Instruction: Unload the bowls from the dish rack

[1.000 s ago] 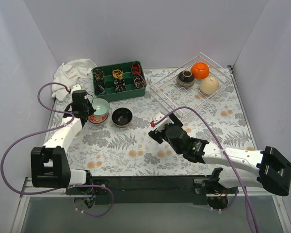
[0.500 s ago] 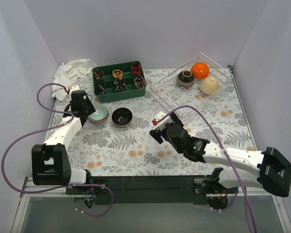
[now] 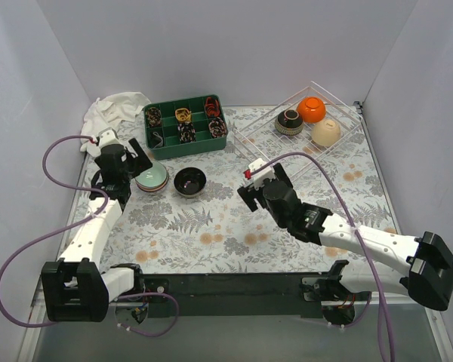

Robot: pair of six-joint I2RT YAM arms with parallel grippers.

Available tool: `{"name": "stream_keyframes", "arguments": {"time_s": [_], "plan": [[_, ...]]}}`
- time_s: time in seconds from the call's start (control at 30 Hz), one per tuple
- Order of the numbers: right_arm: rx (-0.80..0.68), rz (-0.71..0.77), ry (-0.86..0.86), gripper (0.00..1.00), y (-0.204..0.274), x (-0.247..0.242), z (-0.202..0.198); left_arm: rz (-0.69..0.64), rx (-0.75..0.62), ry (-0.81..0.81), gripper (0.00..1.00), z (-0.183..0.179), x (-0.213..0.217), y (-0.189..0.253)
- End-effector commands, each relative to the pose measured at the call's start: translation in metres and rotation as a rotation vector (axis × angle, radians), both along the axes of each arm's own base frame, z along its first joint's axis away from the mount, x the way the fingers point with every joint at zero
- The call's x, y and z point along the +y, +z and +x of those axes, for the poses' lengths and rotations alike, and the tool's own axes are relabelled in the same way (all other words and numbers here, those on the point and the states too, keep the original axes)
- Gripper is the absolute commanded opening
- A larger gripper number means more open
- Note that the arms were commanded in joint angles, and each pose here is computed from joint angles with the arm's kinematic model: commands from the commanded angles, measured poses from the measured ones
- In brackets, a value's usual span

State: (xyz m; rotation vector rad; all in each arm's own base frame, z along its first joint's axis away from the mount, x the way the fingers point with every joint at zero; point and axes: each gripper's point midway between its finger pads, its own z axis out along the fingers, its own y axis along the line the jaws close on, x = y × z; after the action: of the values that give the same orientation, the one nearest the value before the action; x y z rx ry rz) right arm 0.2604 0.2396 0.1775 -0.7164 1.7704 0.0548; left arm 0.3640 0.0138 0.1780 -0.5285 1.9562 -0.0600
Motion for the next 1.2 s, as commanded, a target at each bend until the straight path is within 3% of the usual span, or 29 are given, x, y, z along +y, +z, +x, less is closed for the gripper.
{"name": "stream_keyframes", "arguments": {"time_s": [0.0,0.77,1.03,1.17], "plan": [[-0.009,0.055,-0.115,0.97,0.028,-0.014,0.020,-0.043,-0.041,-0.094,0.85,0.004,-0.018,0.009],[0.063,0.101,-0.158,0.97,0.011,-0.034,0.034,-0.111,0.157,-0.123,0.85,0.020,-0.026,-0.057],[0.017,0.084,-0.200,0.97,0.026,-0.041,0.044,-0.110,0.083,-0.146,0.88,0.015,-0.029,-0.030],[-0.021,0.036,-0.323,0.97,0.036,-0.061,0.061,-0.104,0.009,-0.172,0.90,0.008,-0.034,-0.005]]}}
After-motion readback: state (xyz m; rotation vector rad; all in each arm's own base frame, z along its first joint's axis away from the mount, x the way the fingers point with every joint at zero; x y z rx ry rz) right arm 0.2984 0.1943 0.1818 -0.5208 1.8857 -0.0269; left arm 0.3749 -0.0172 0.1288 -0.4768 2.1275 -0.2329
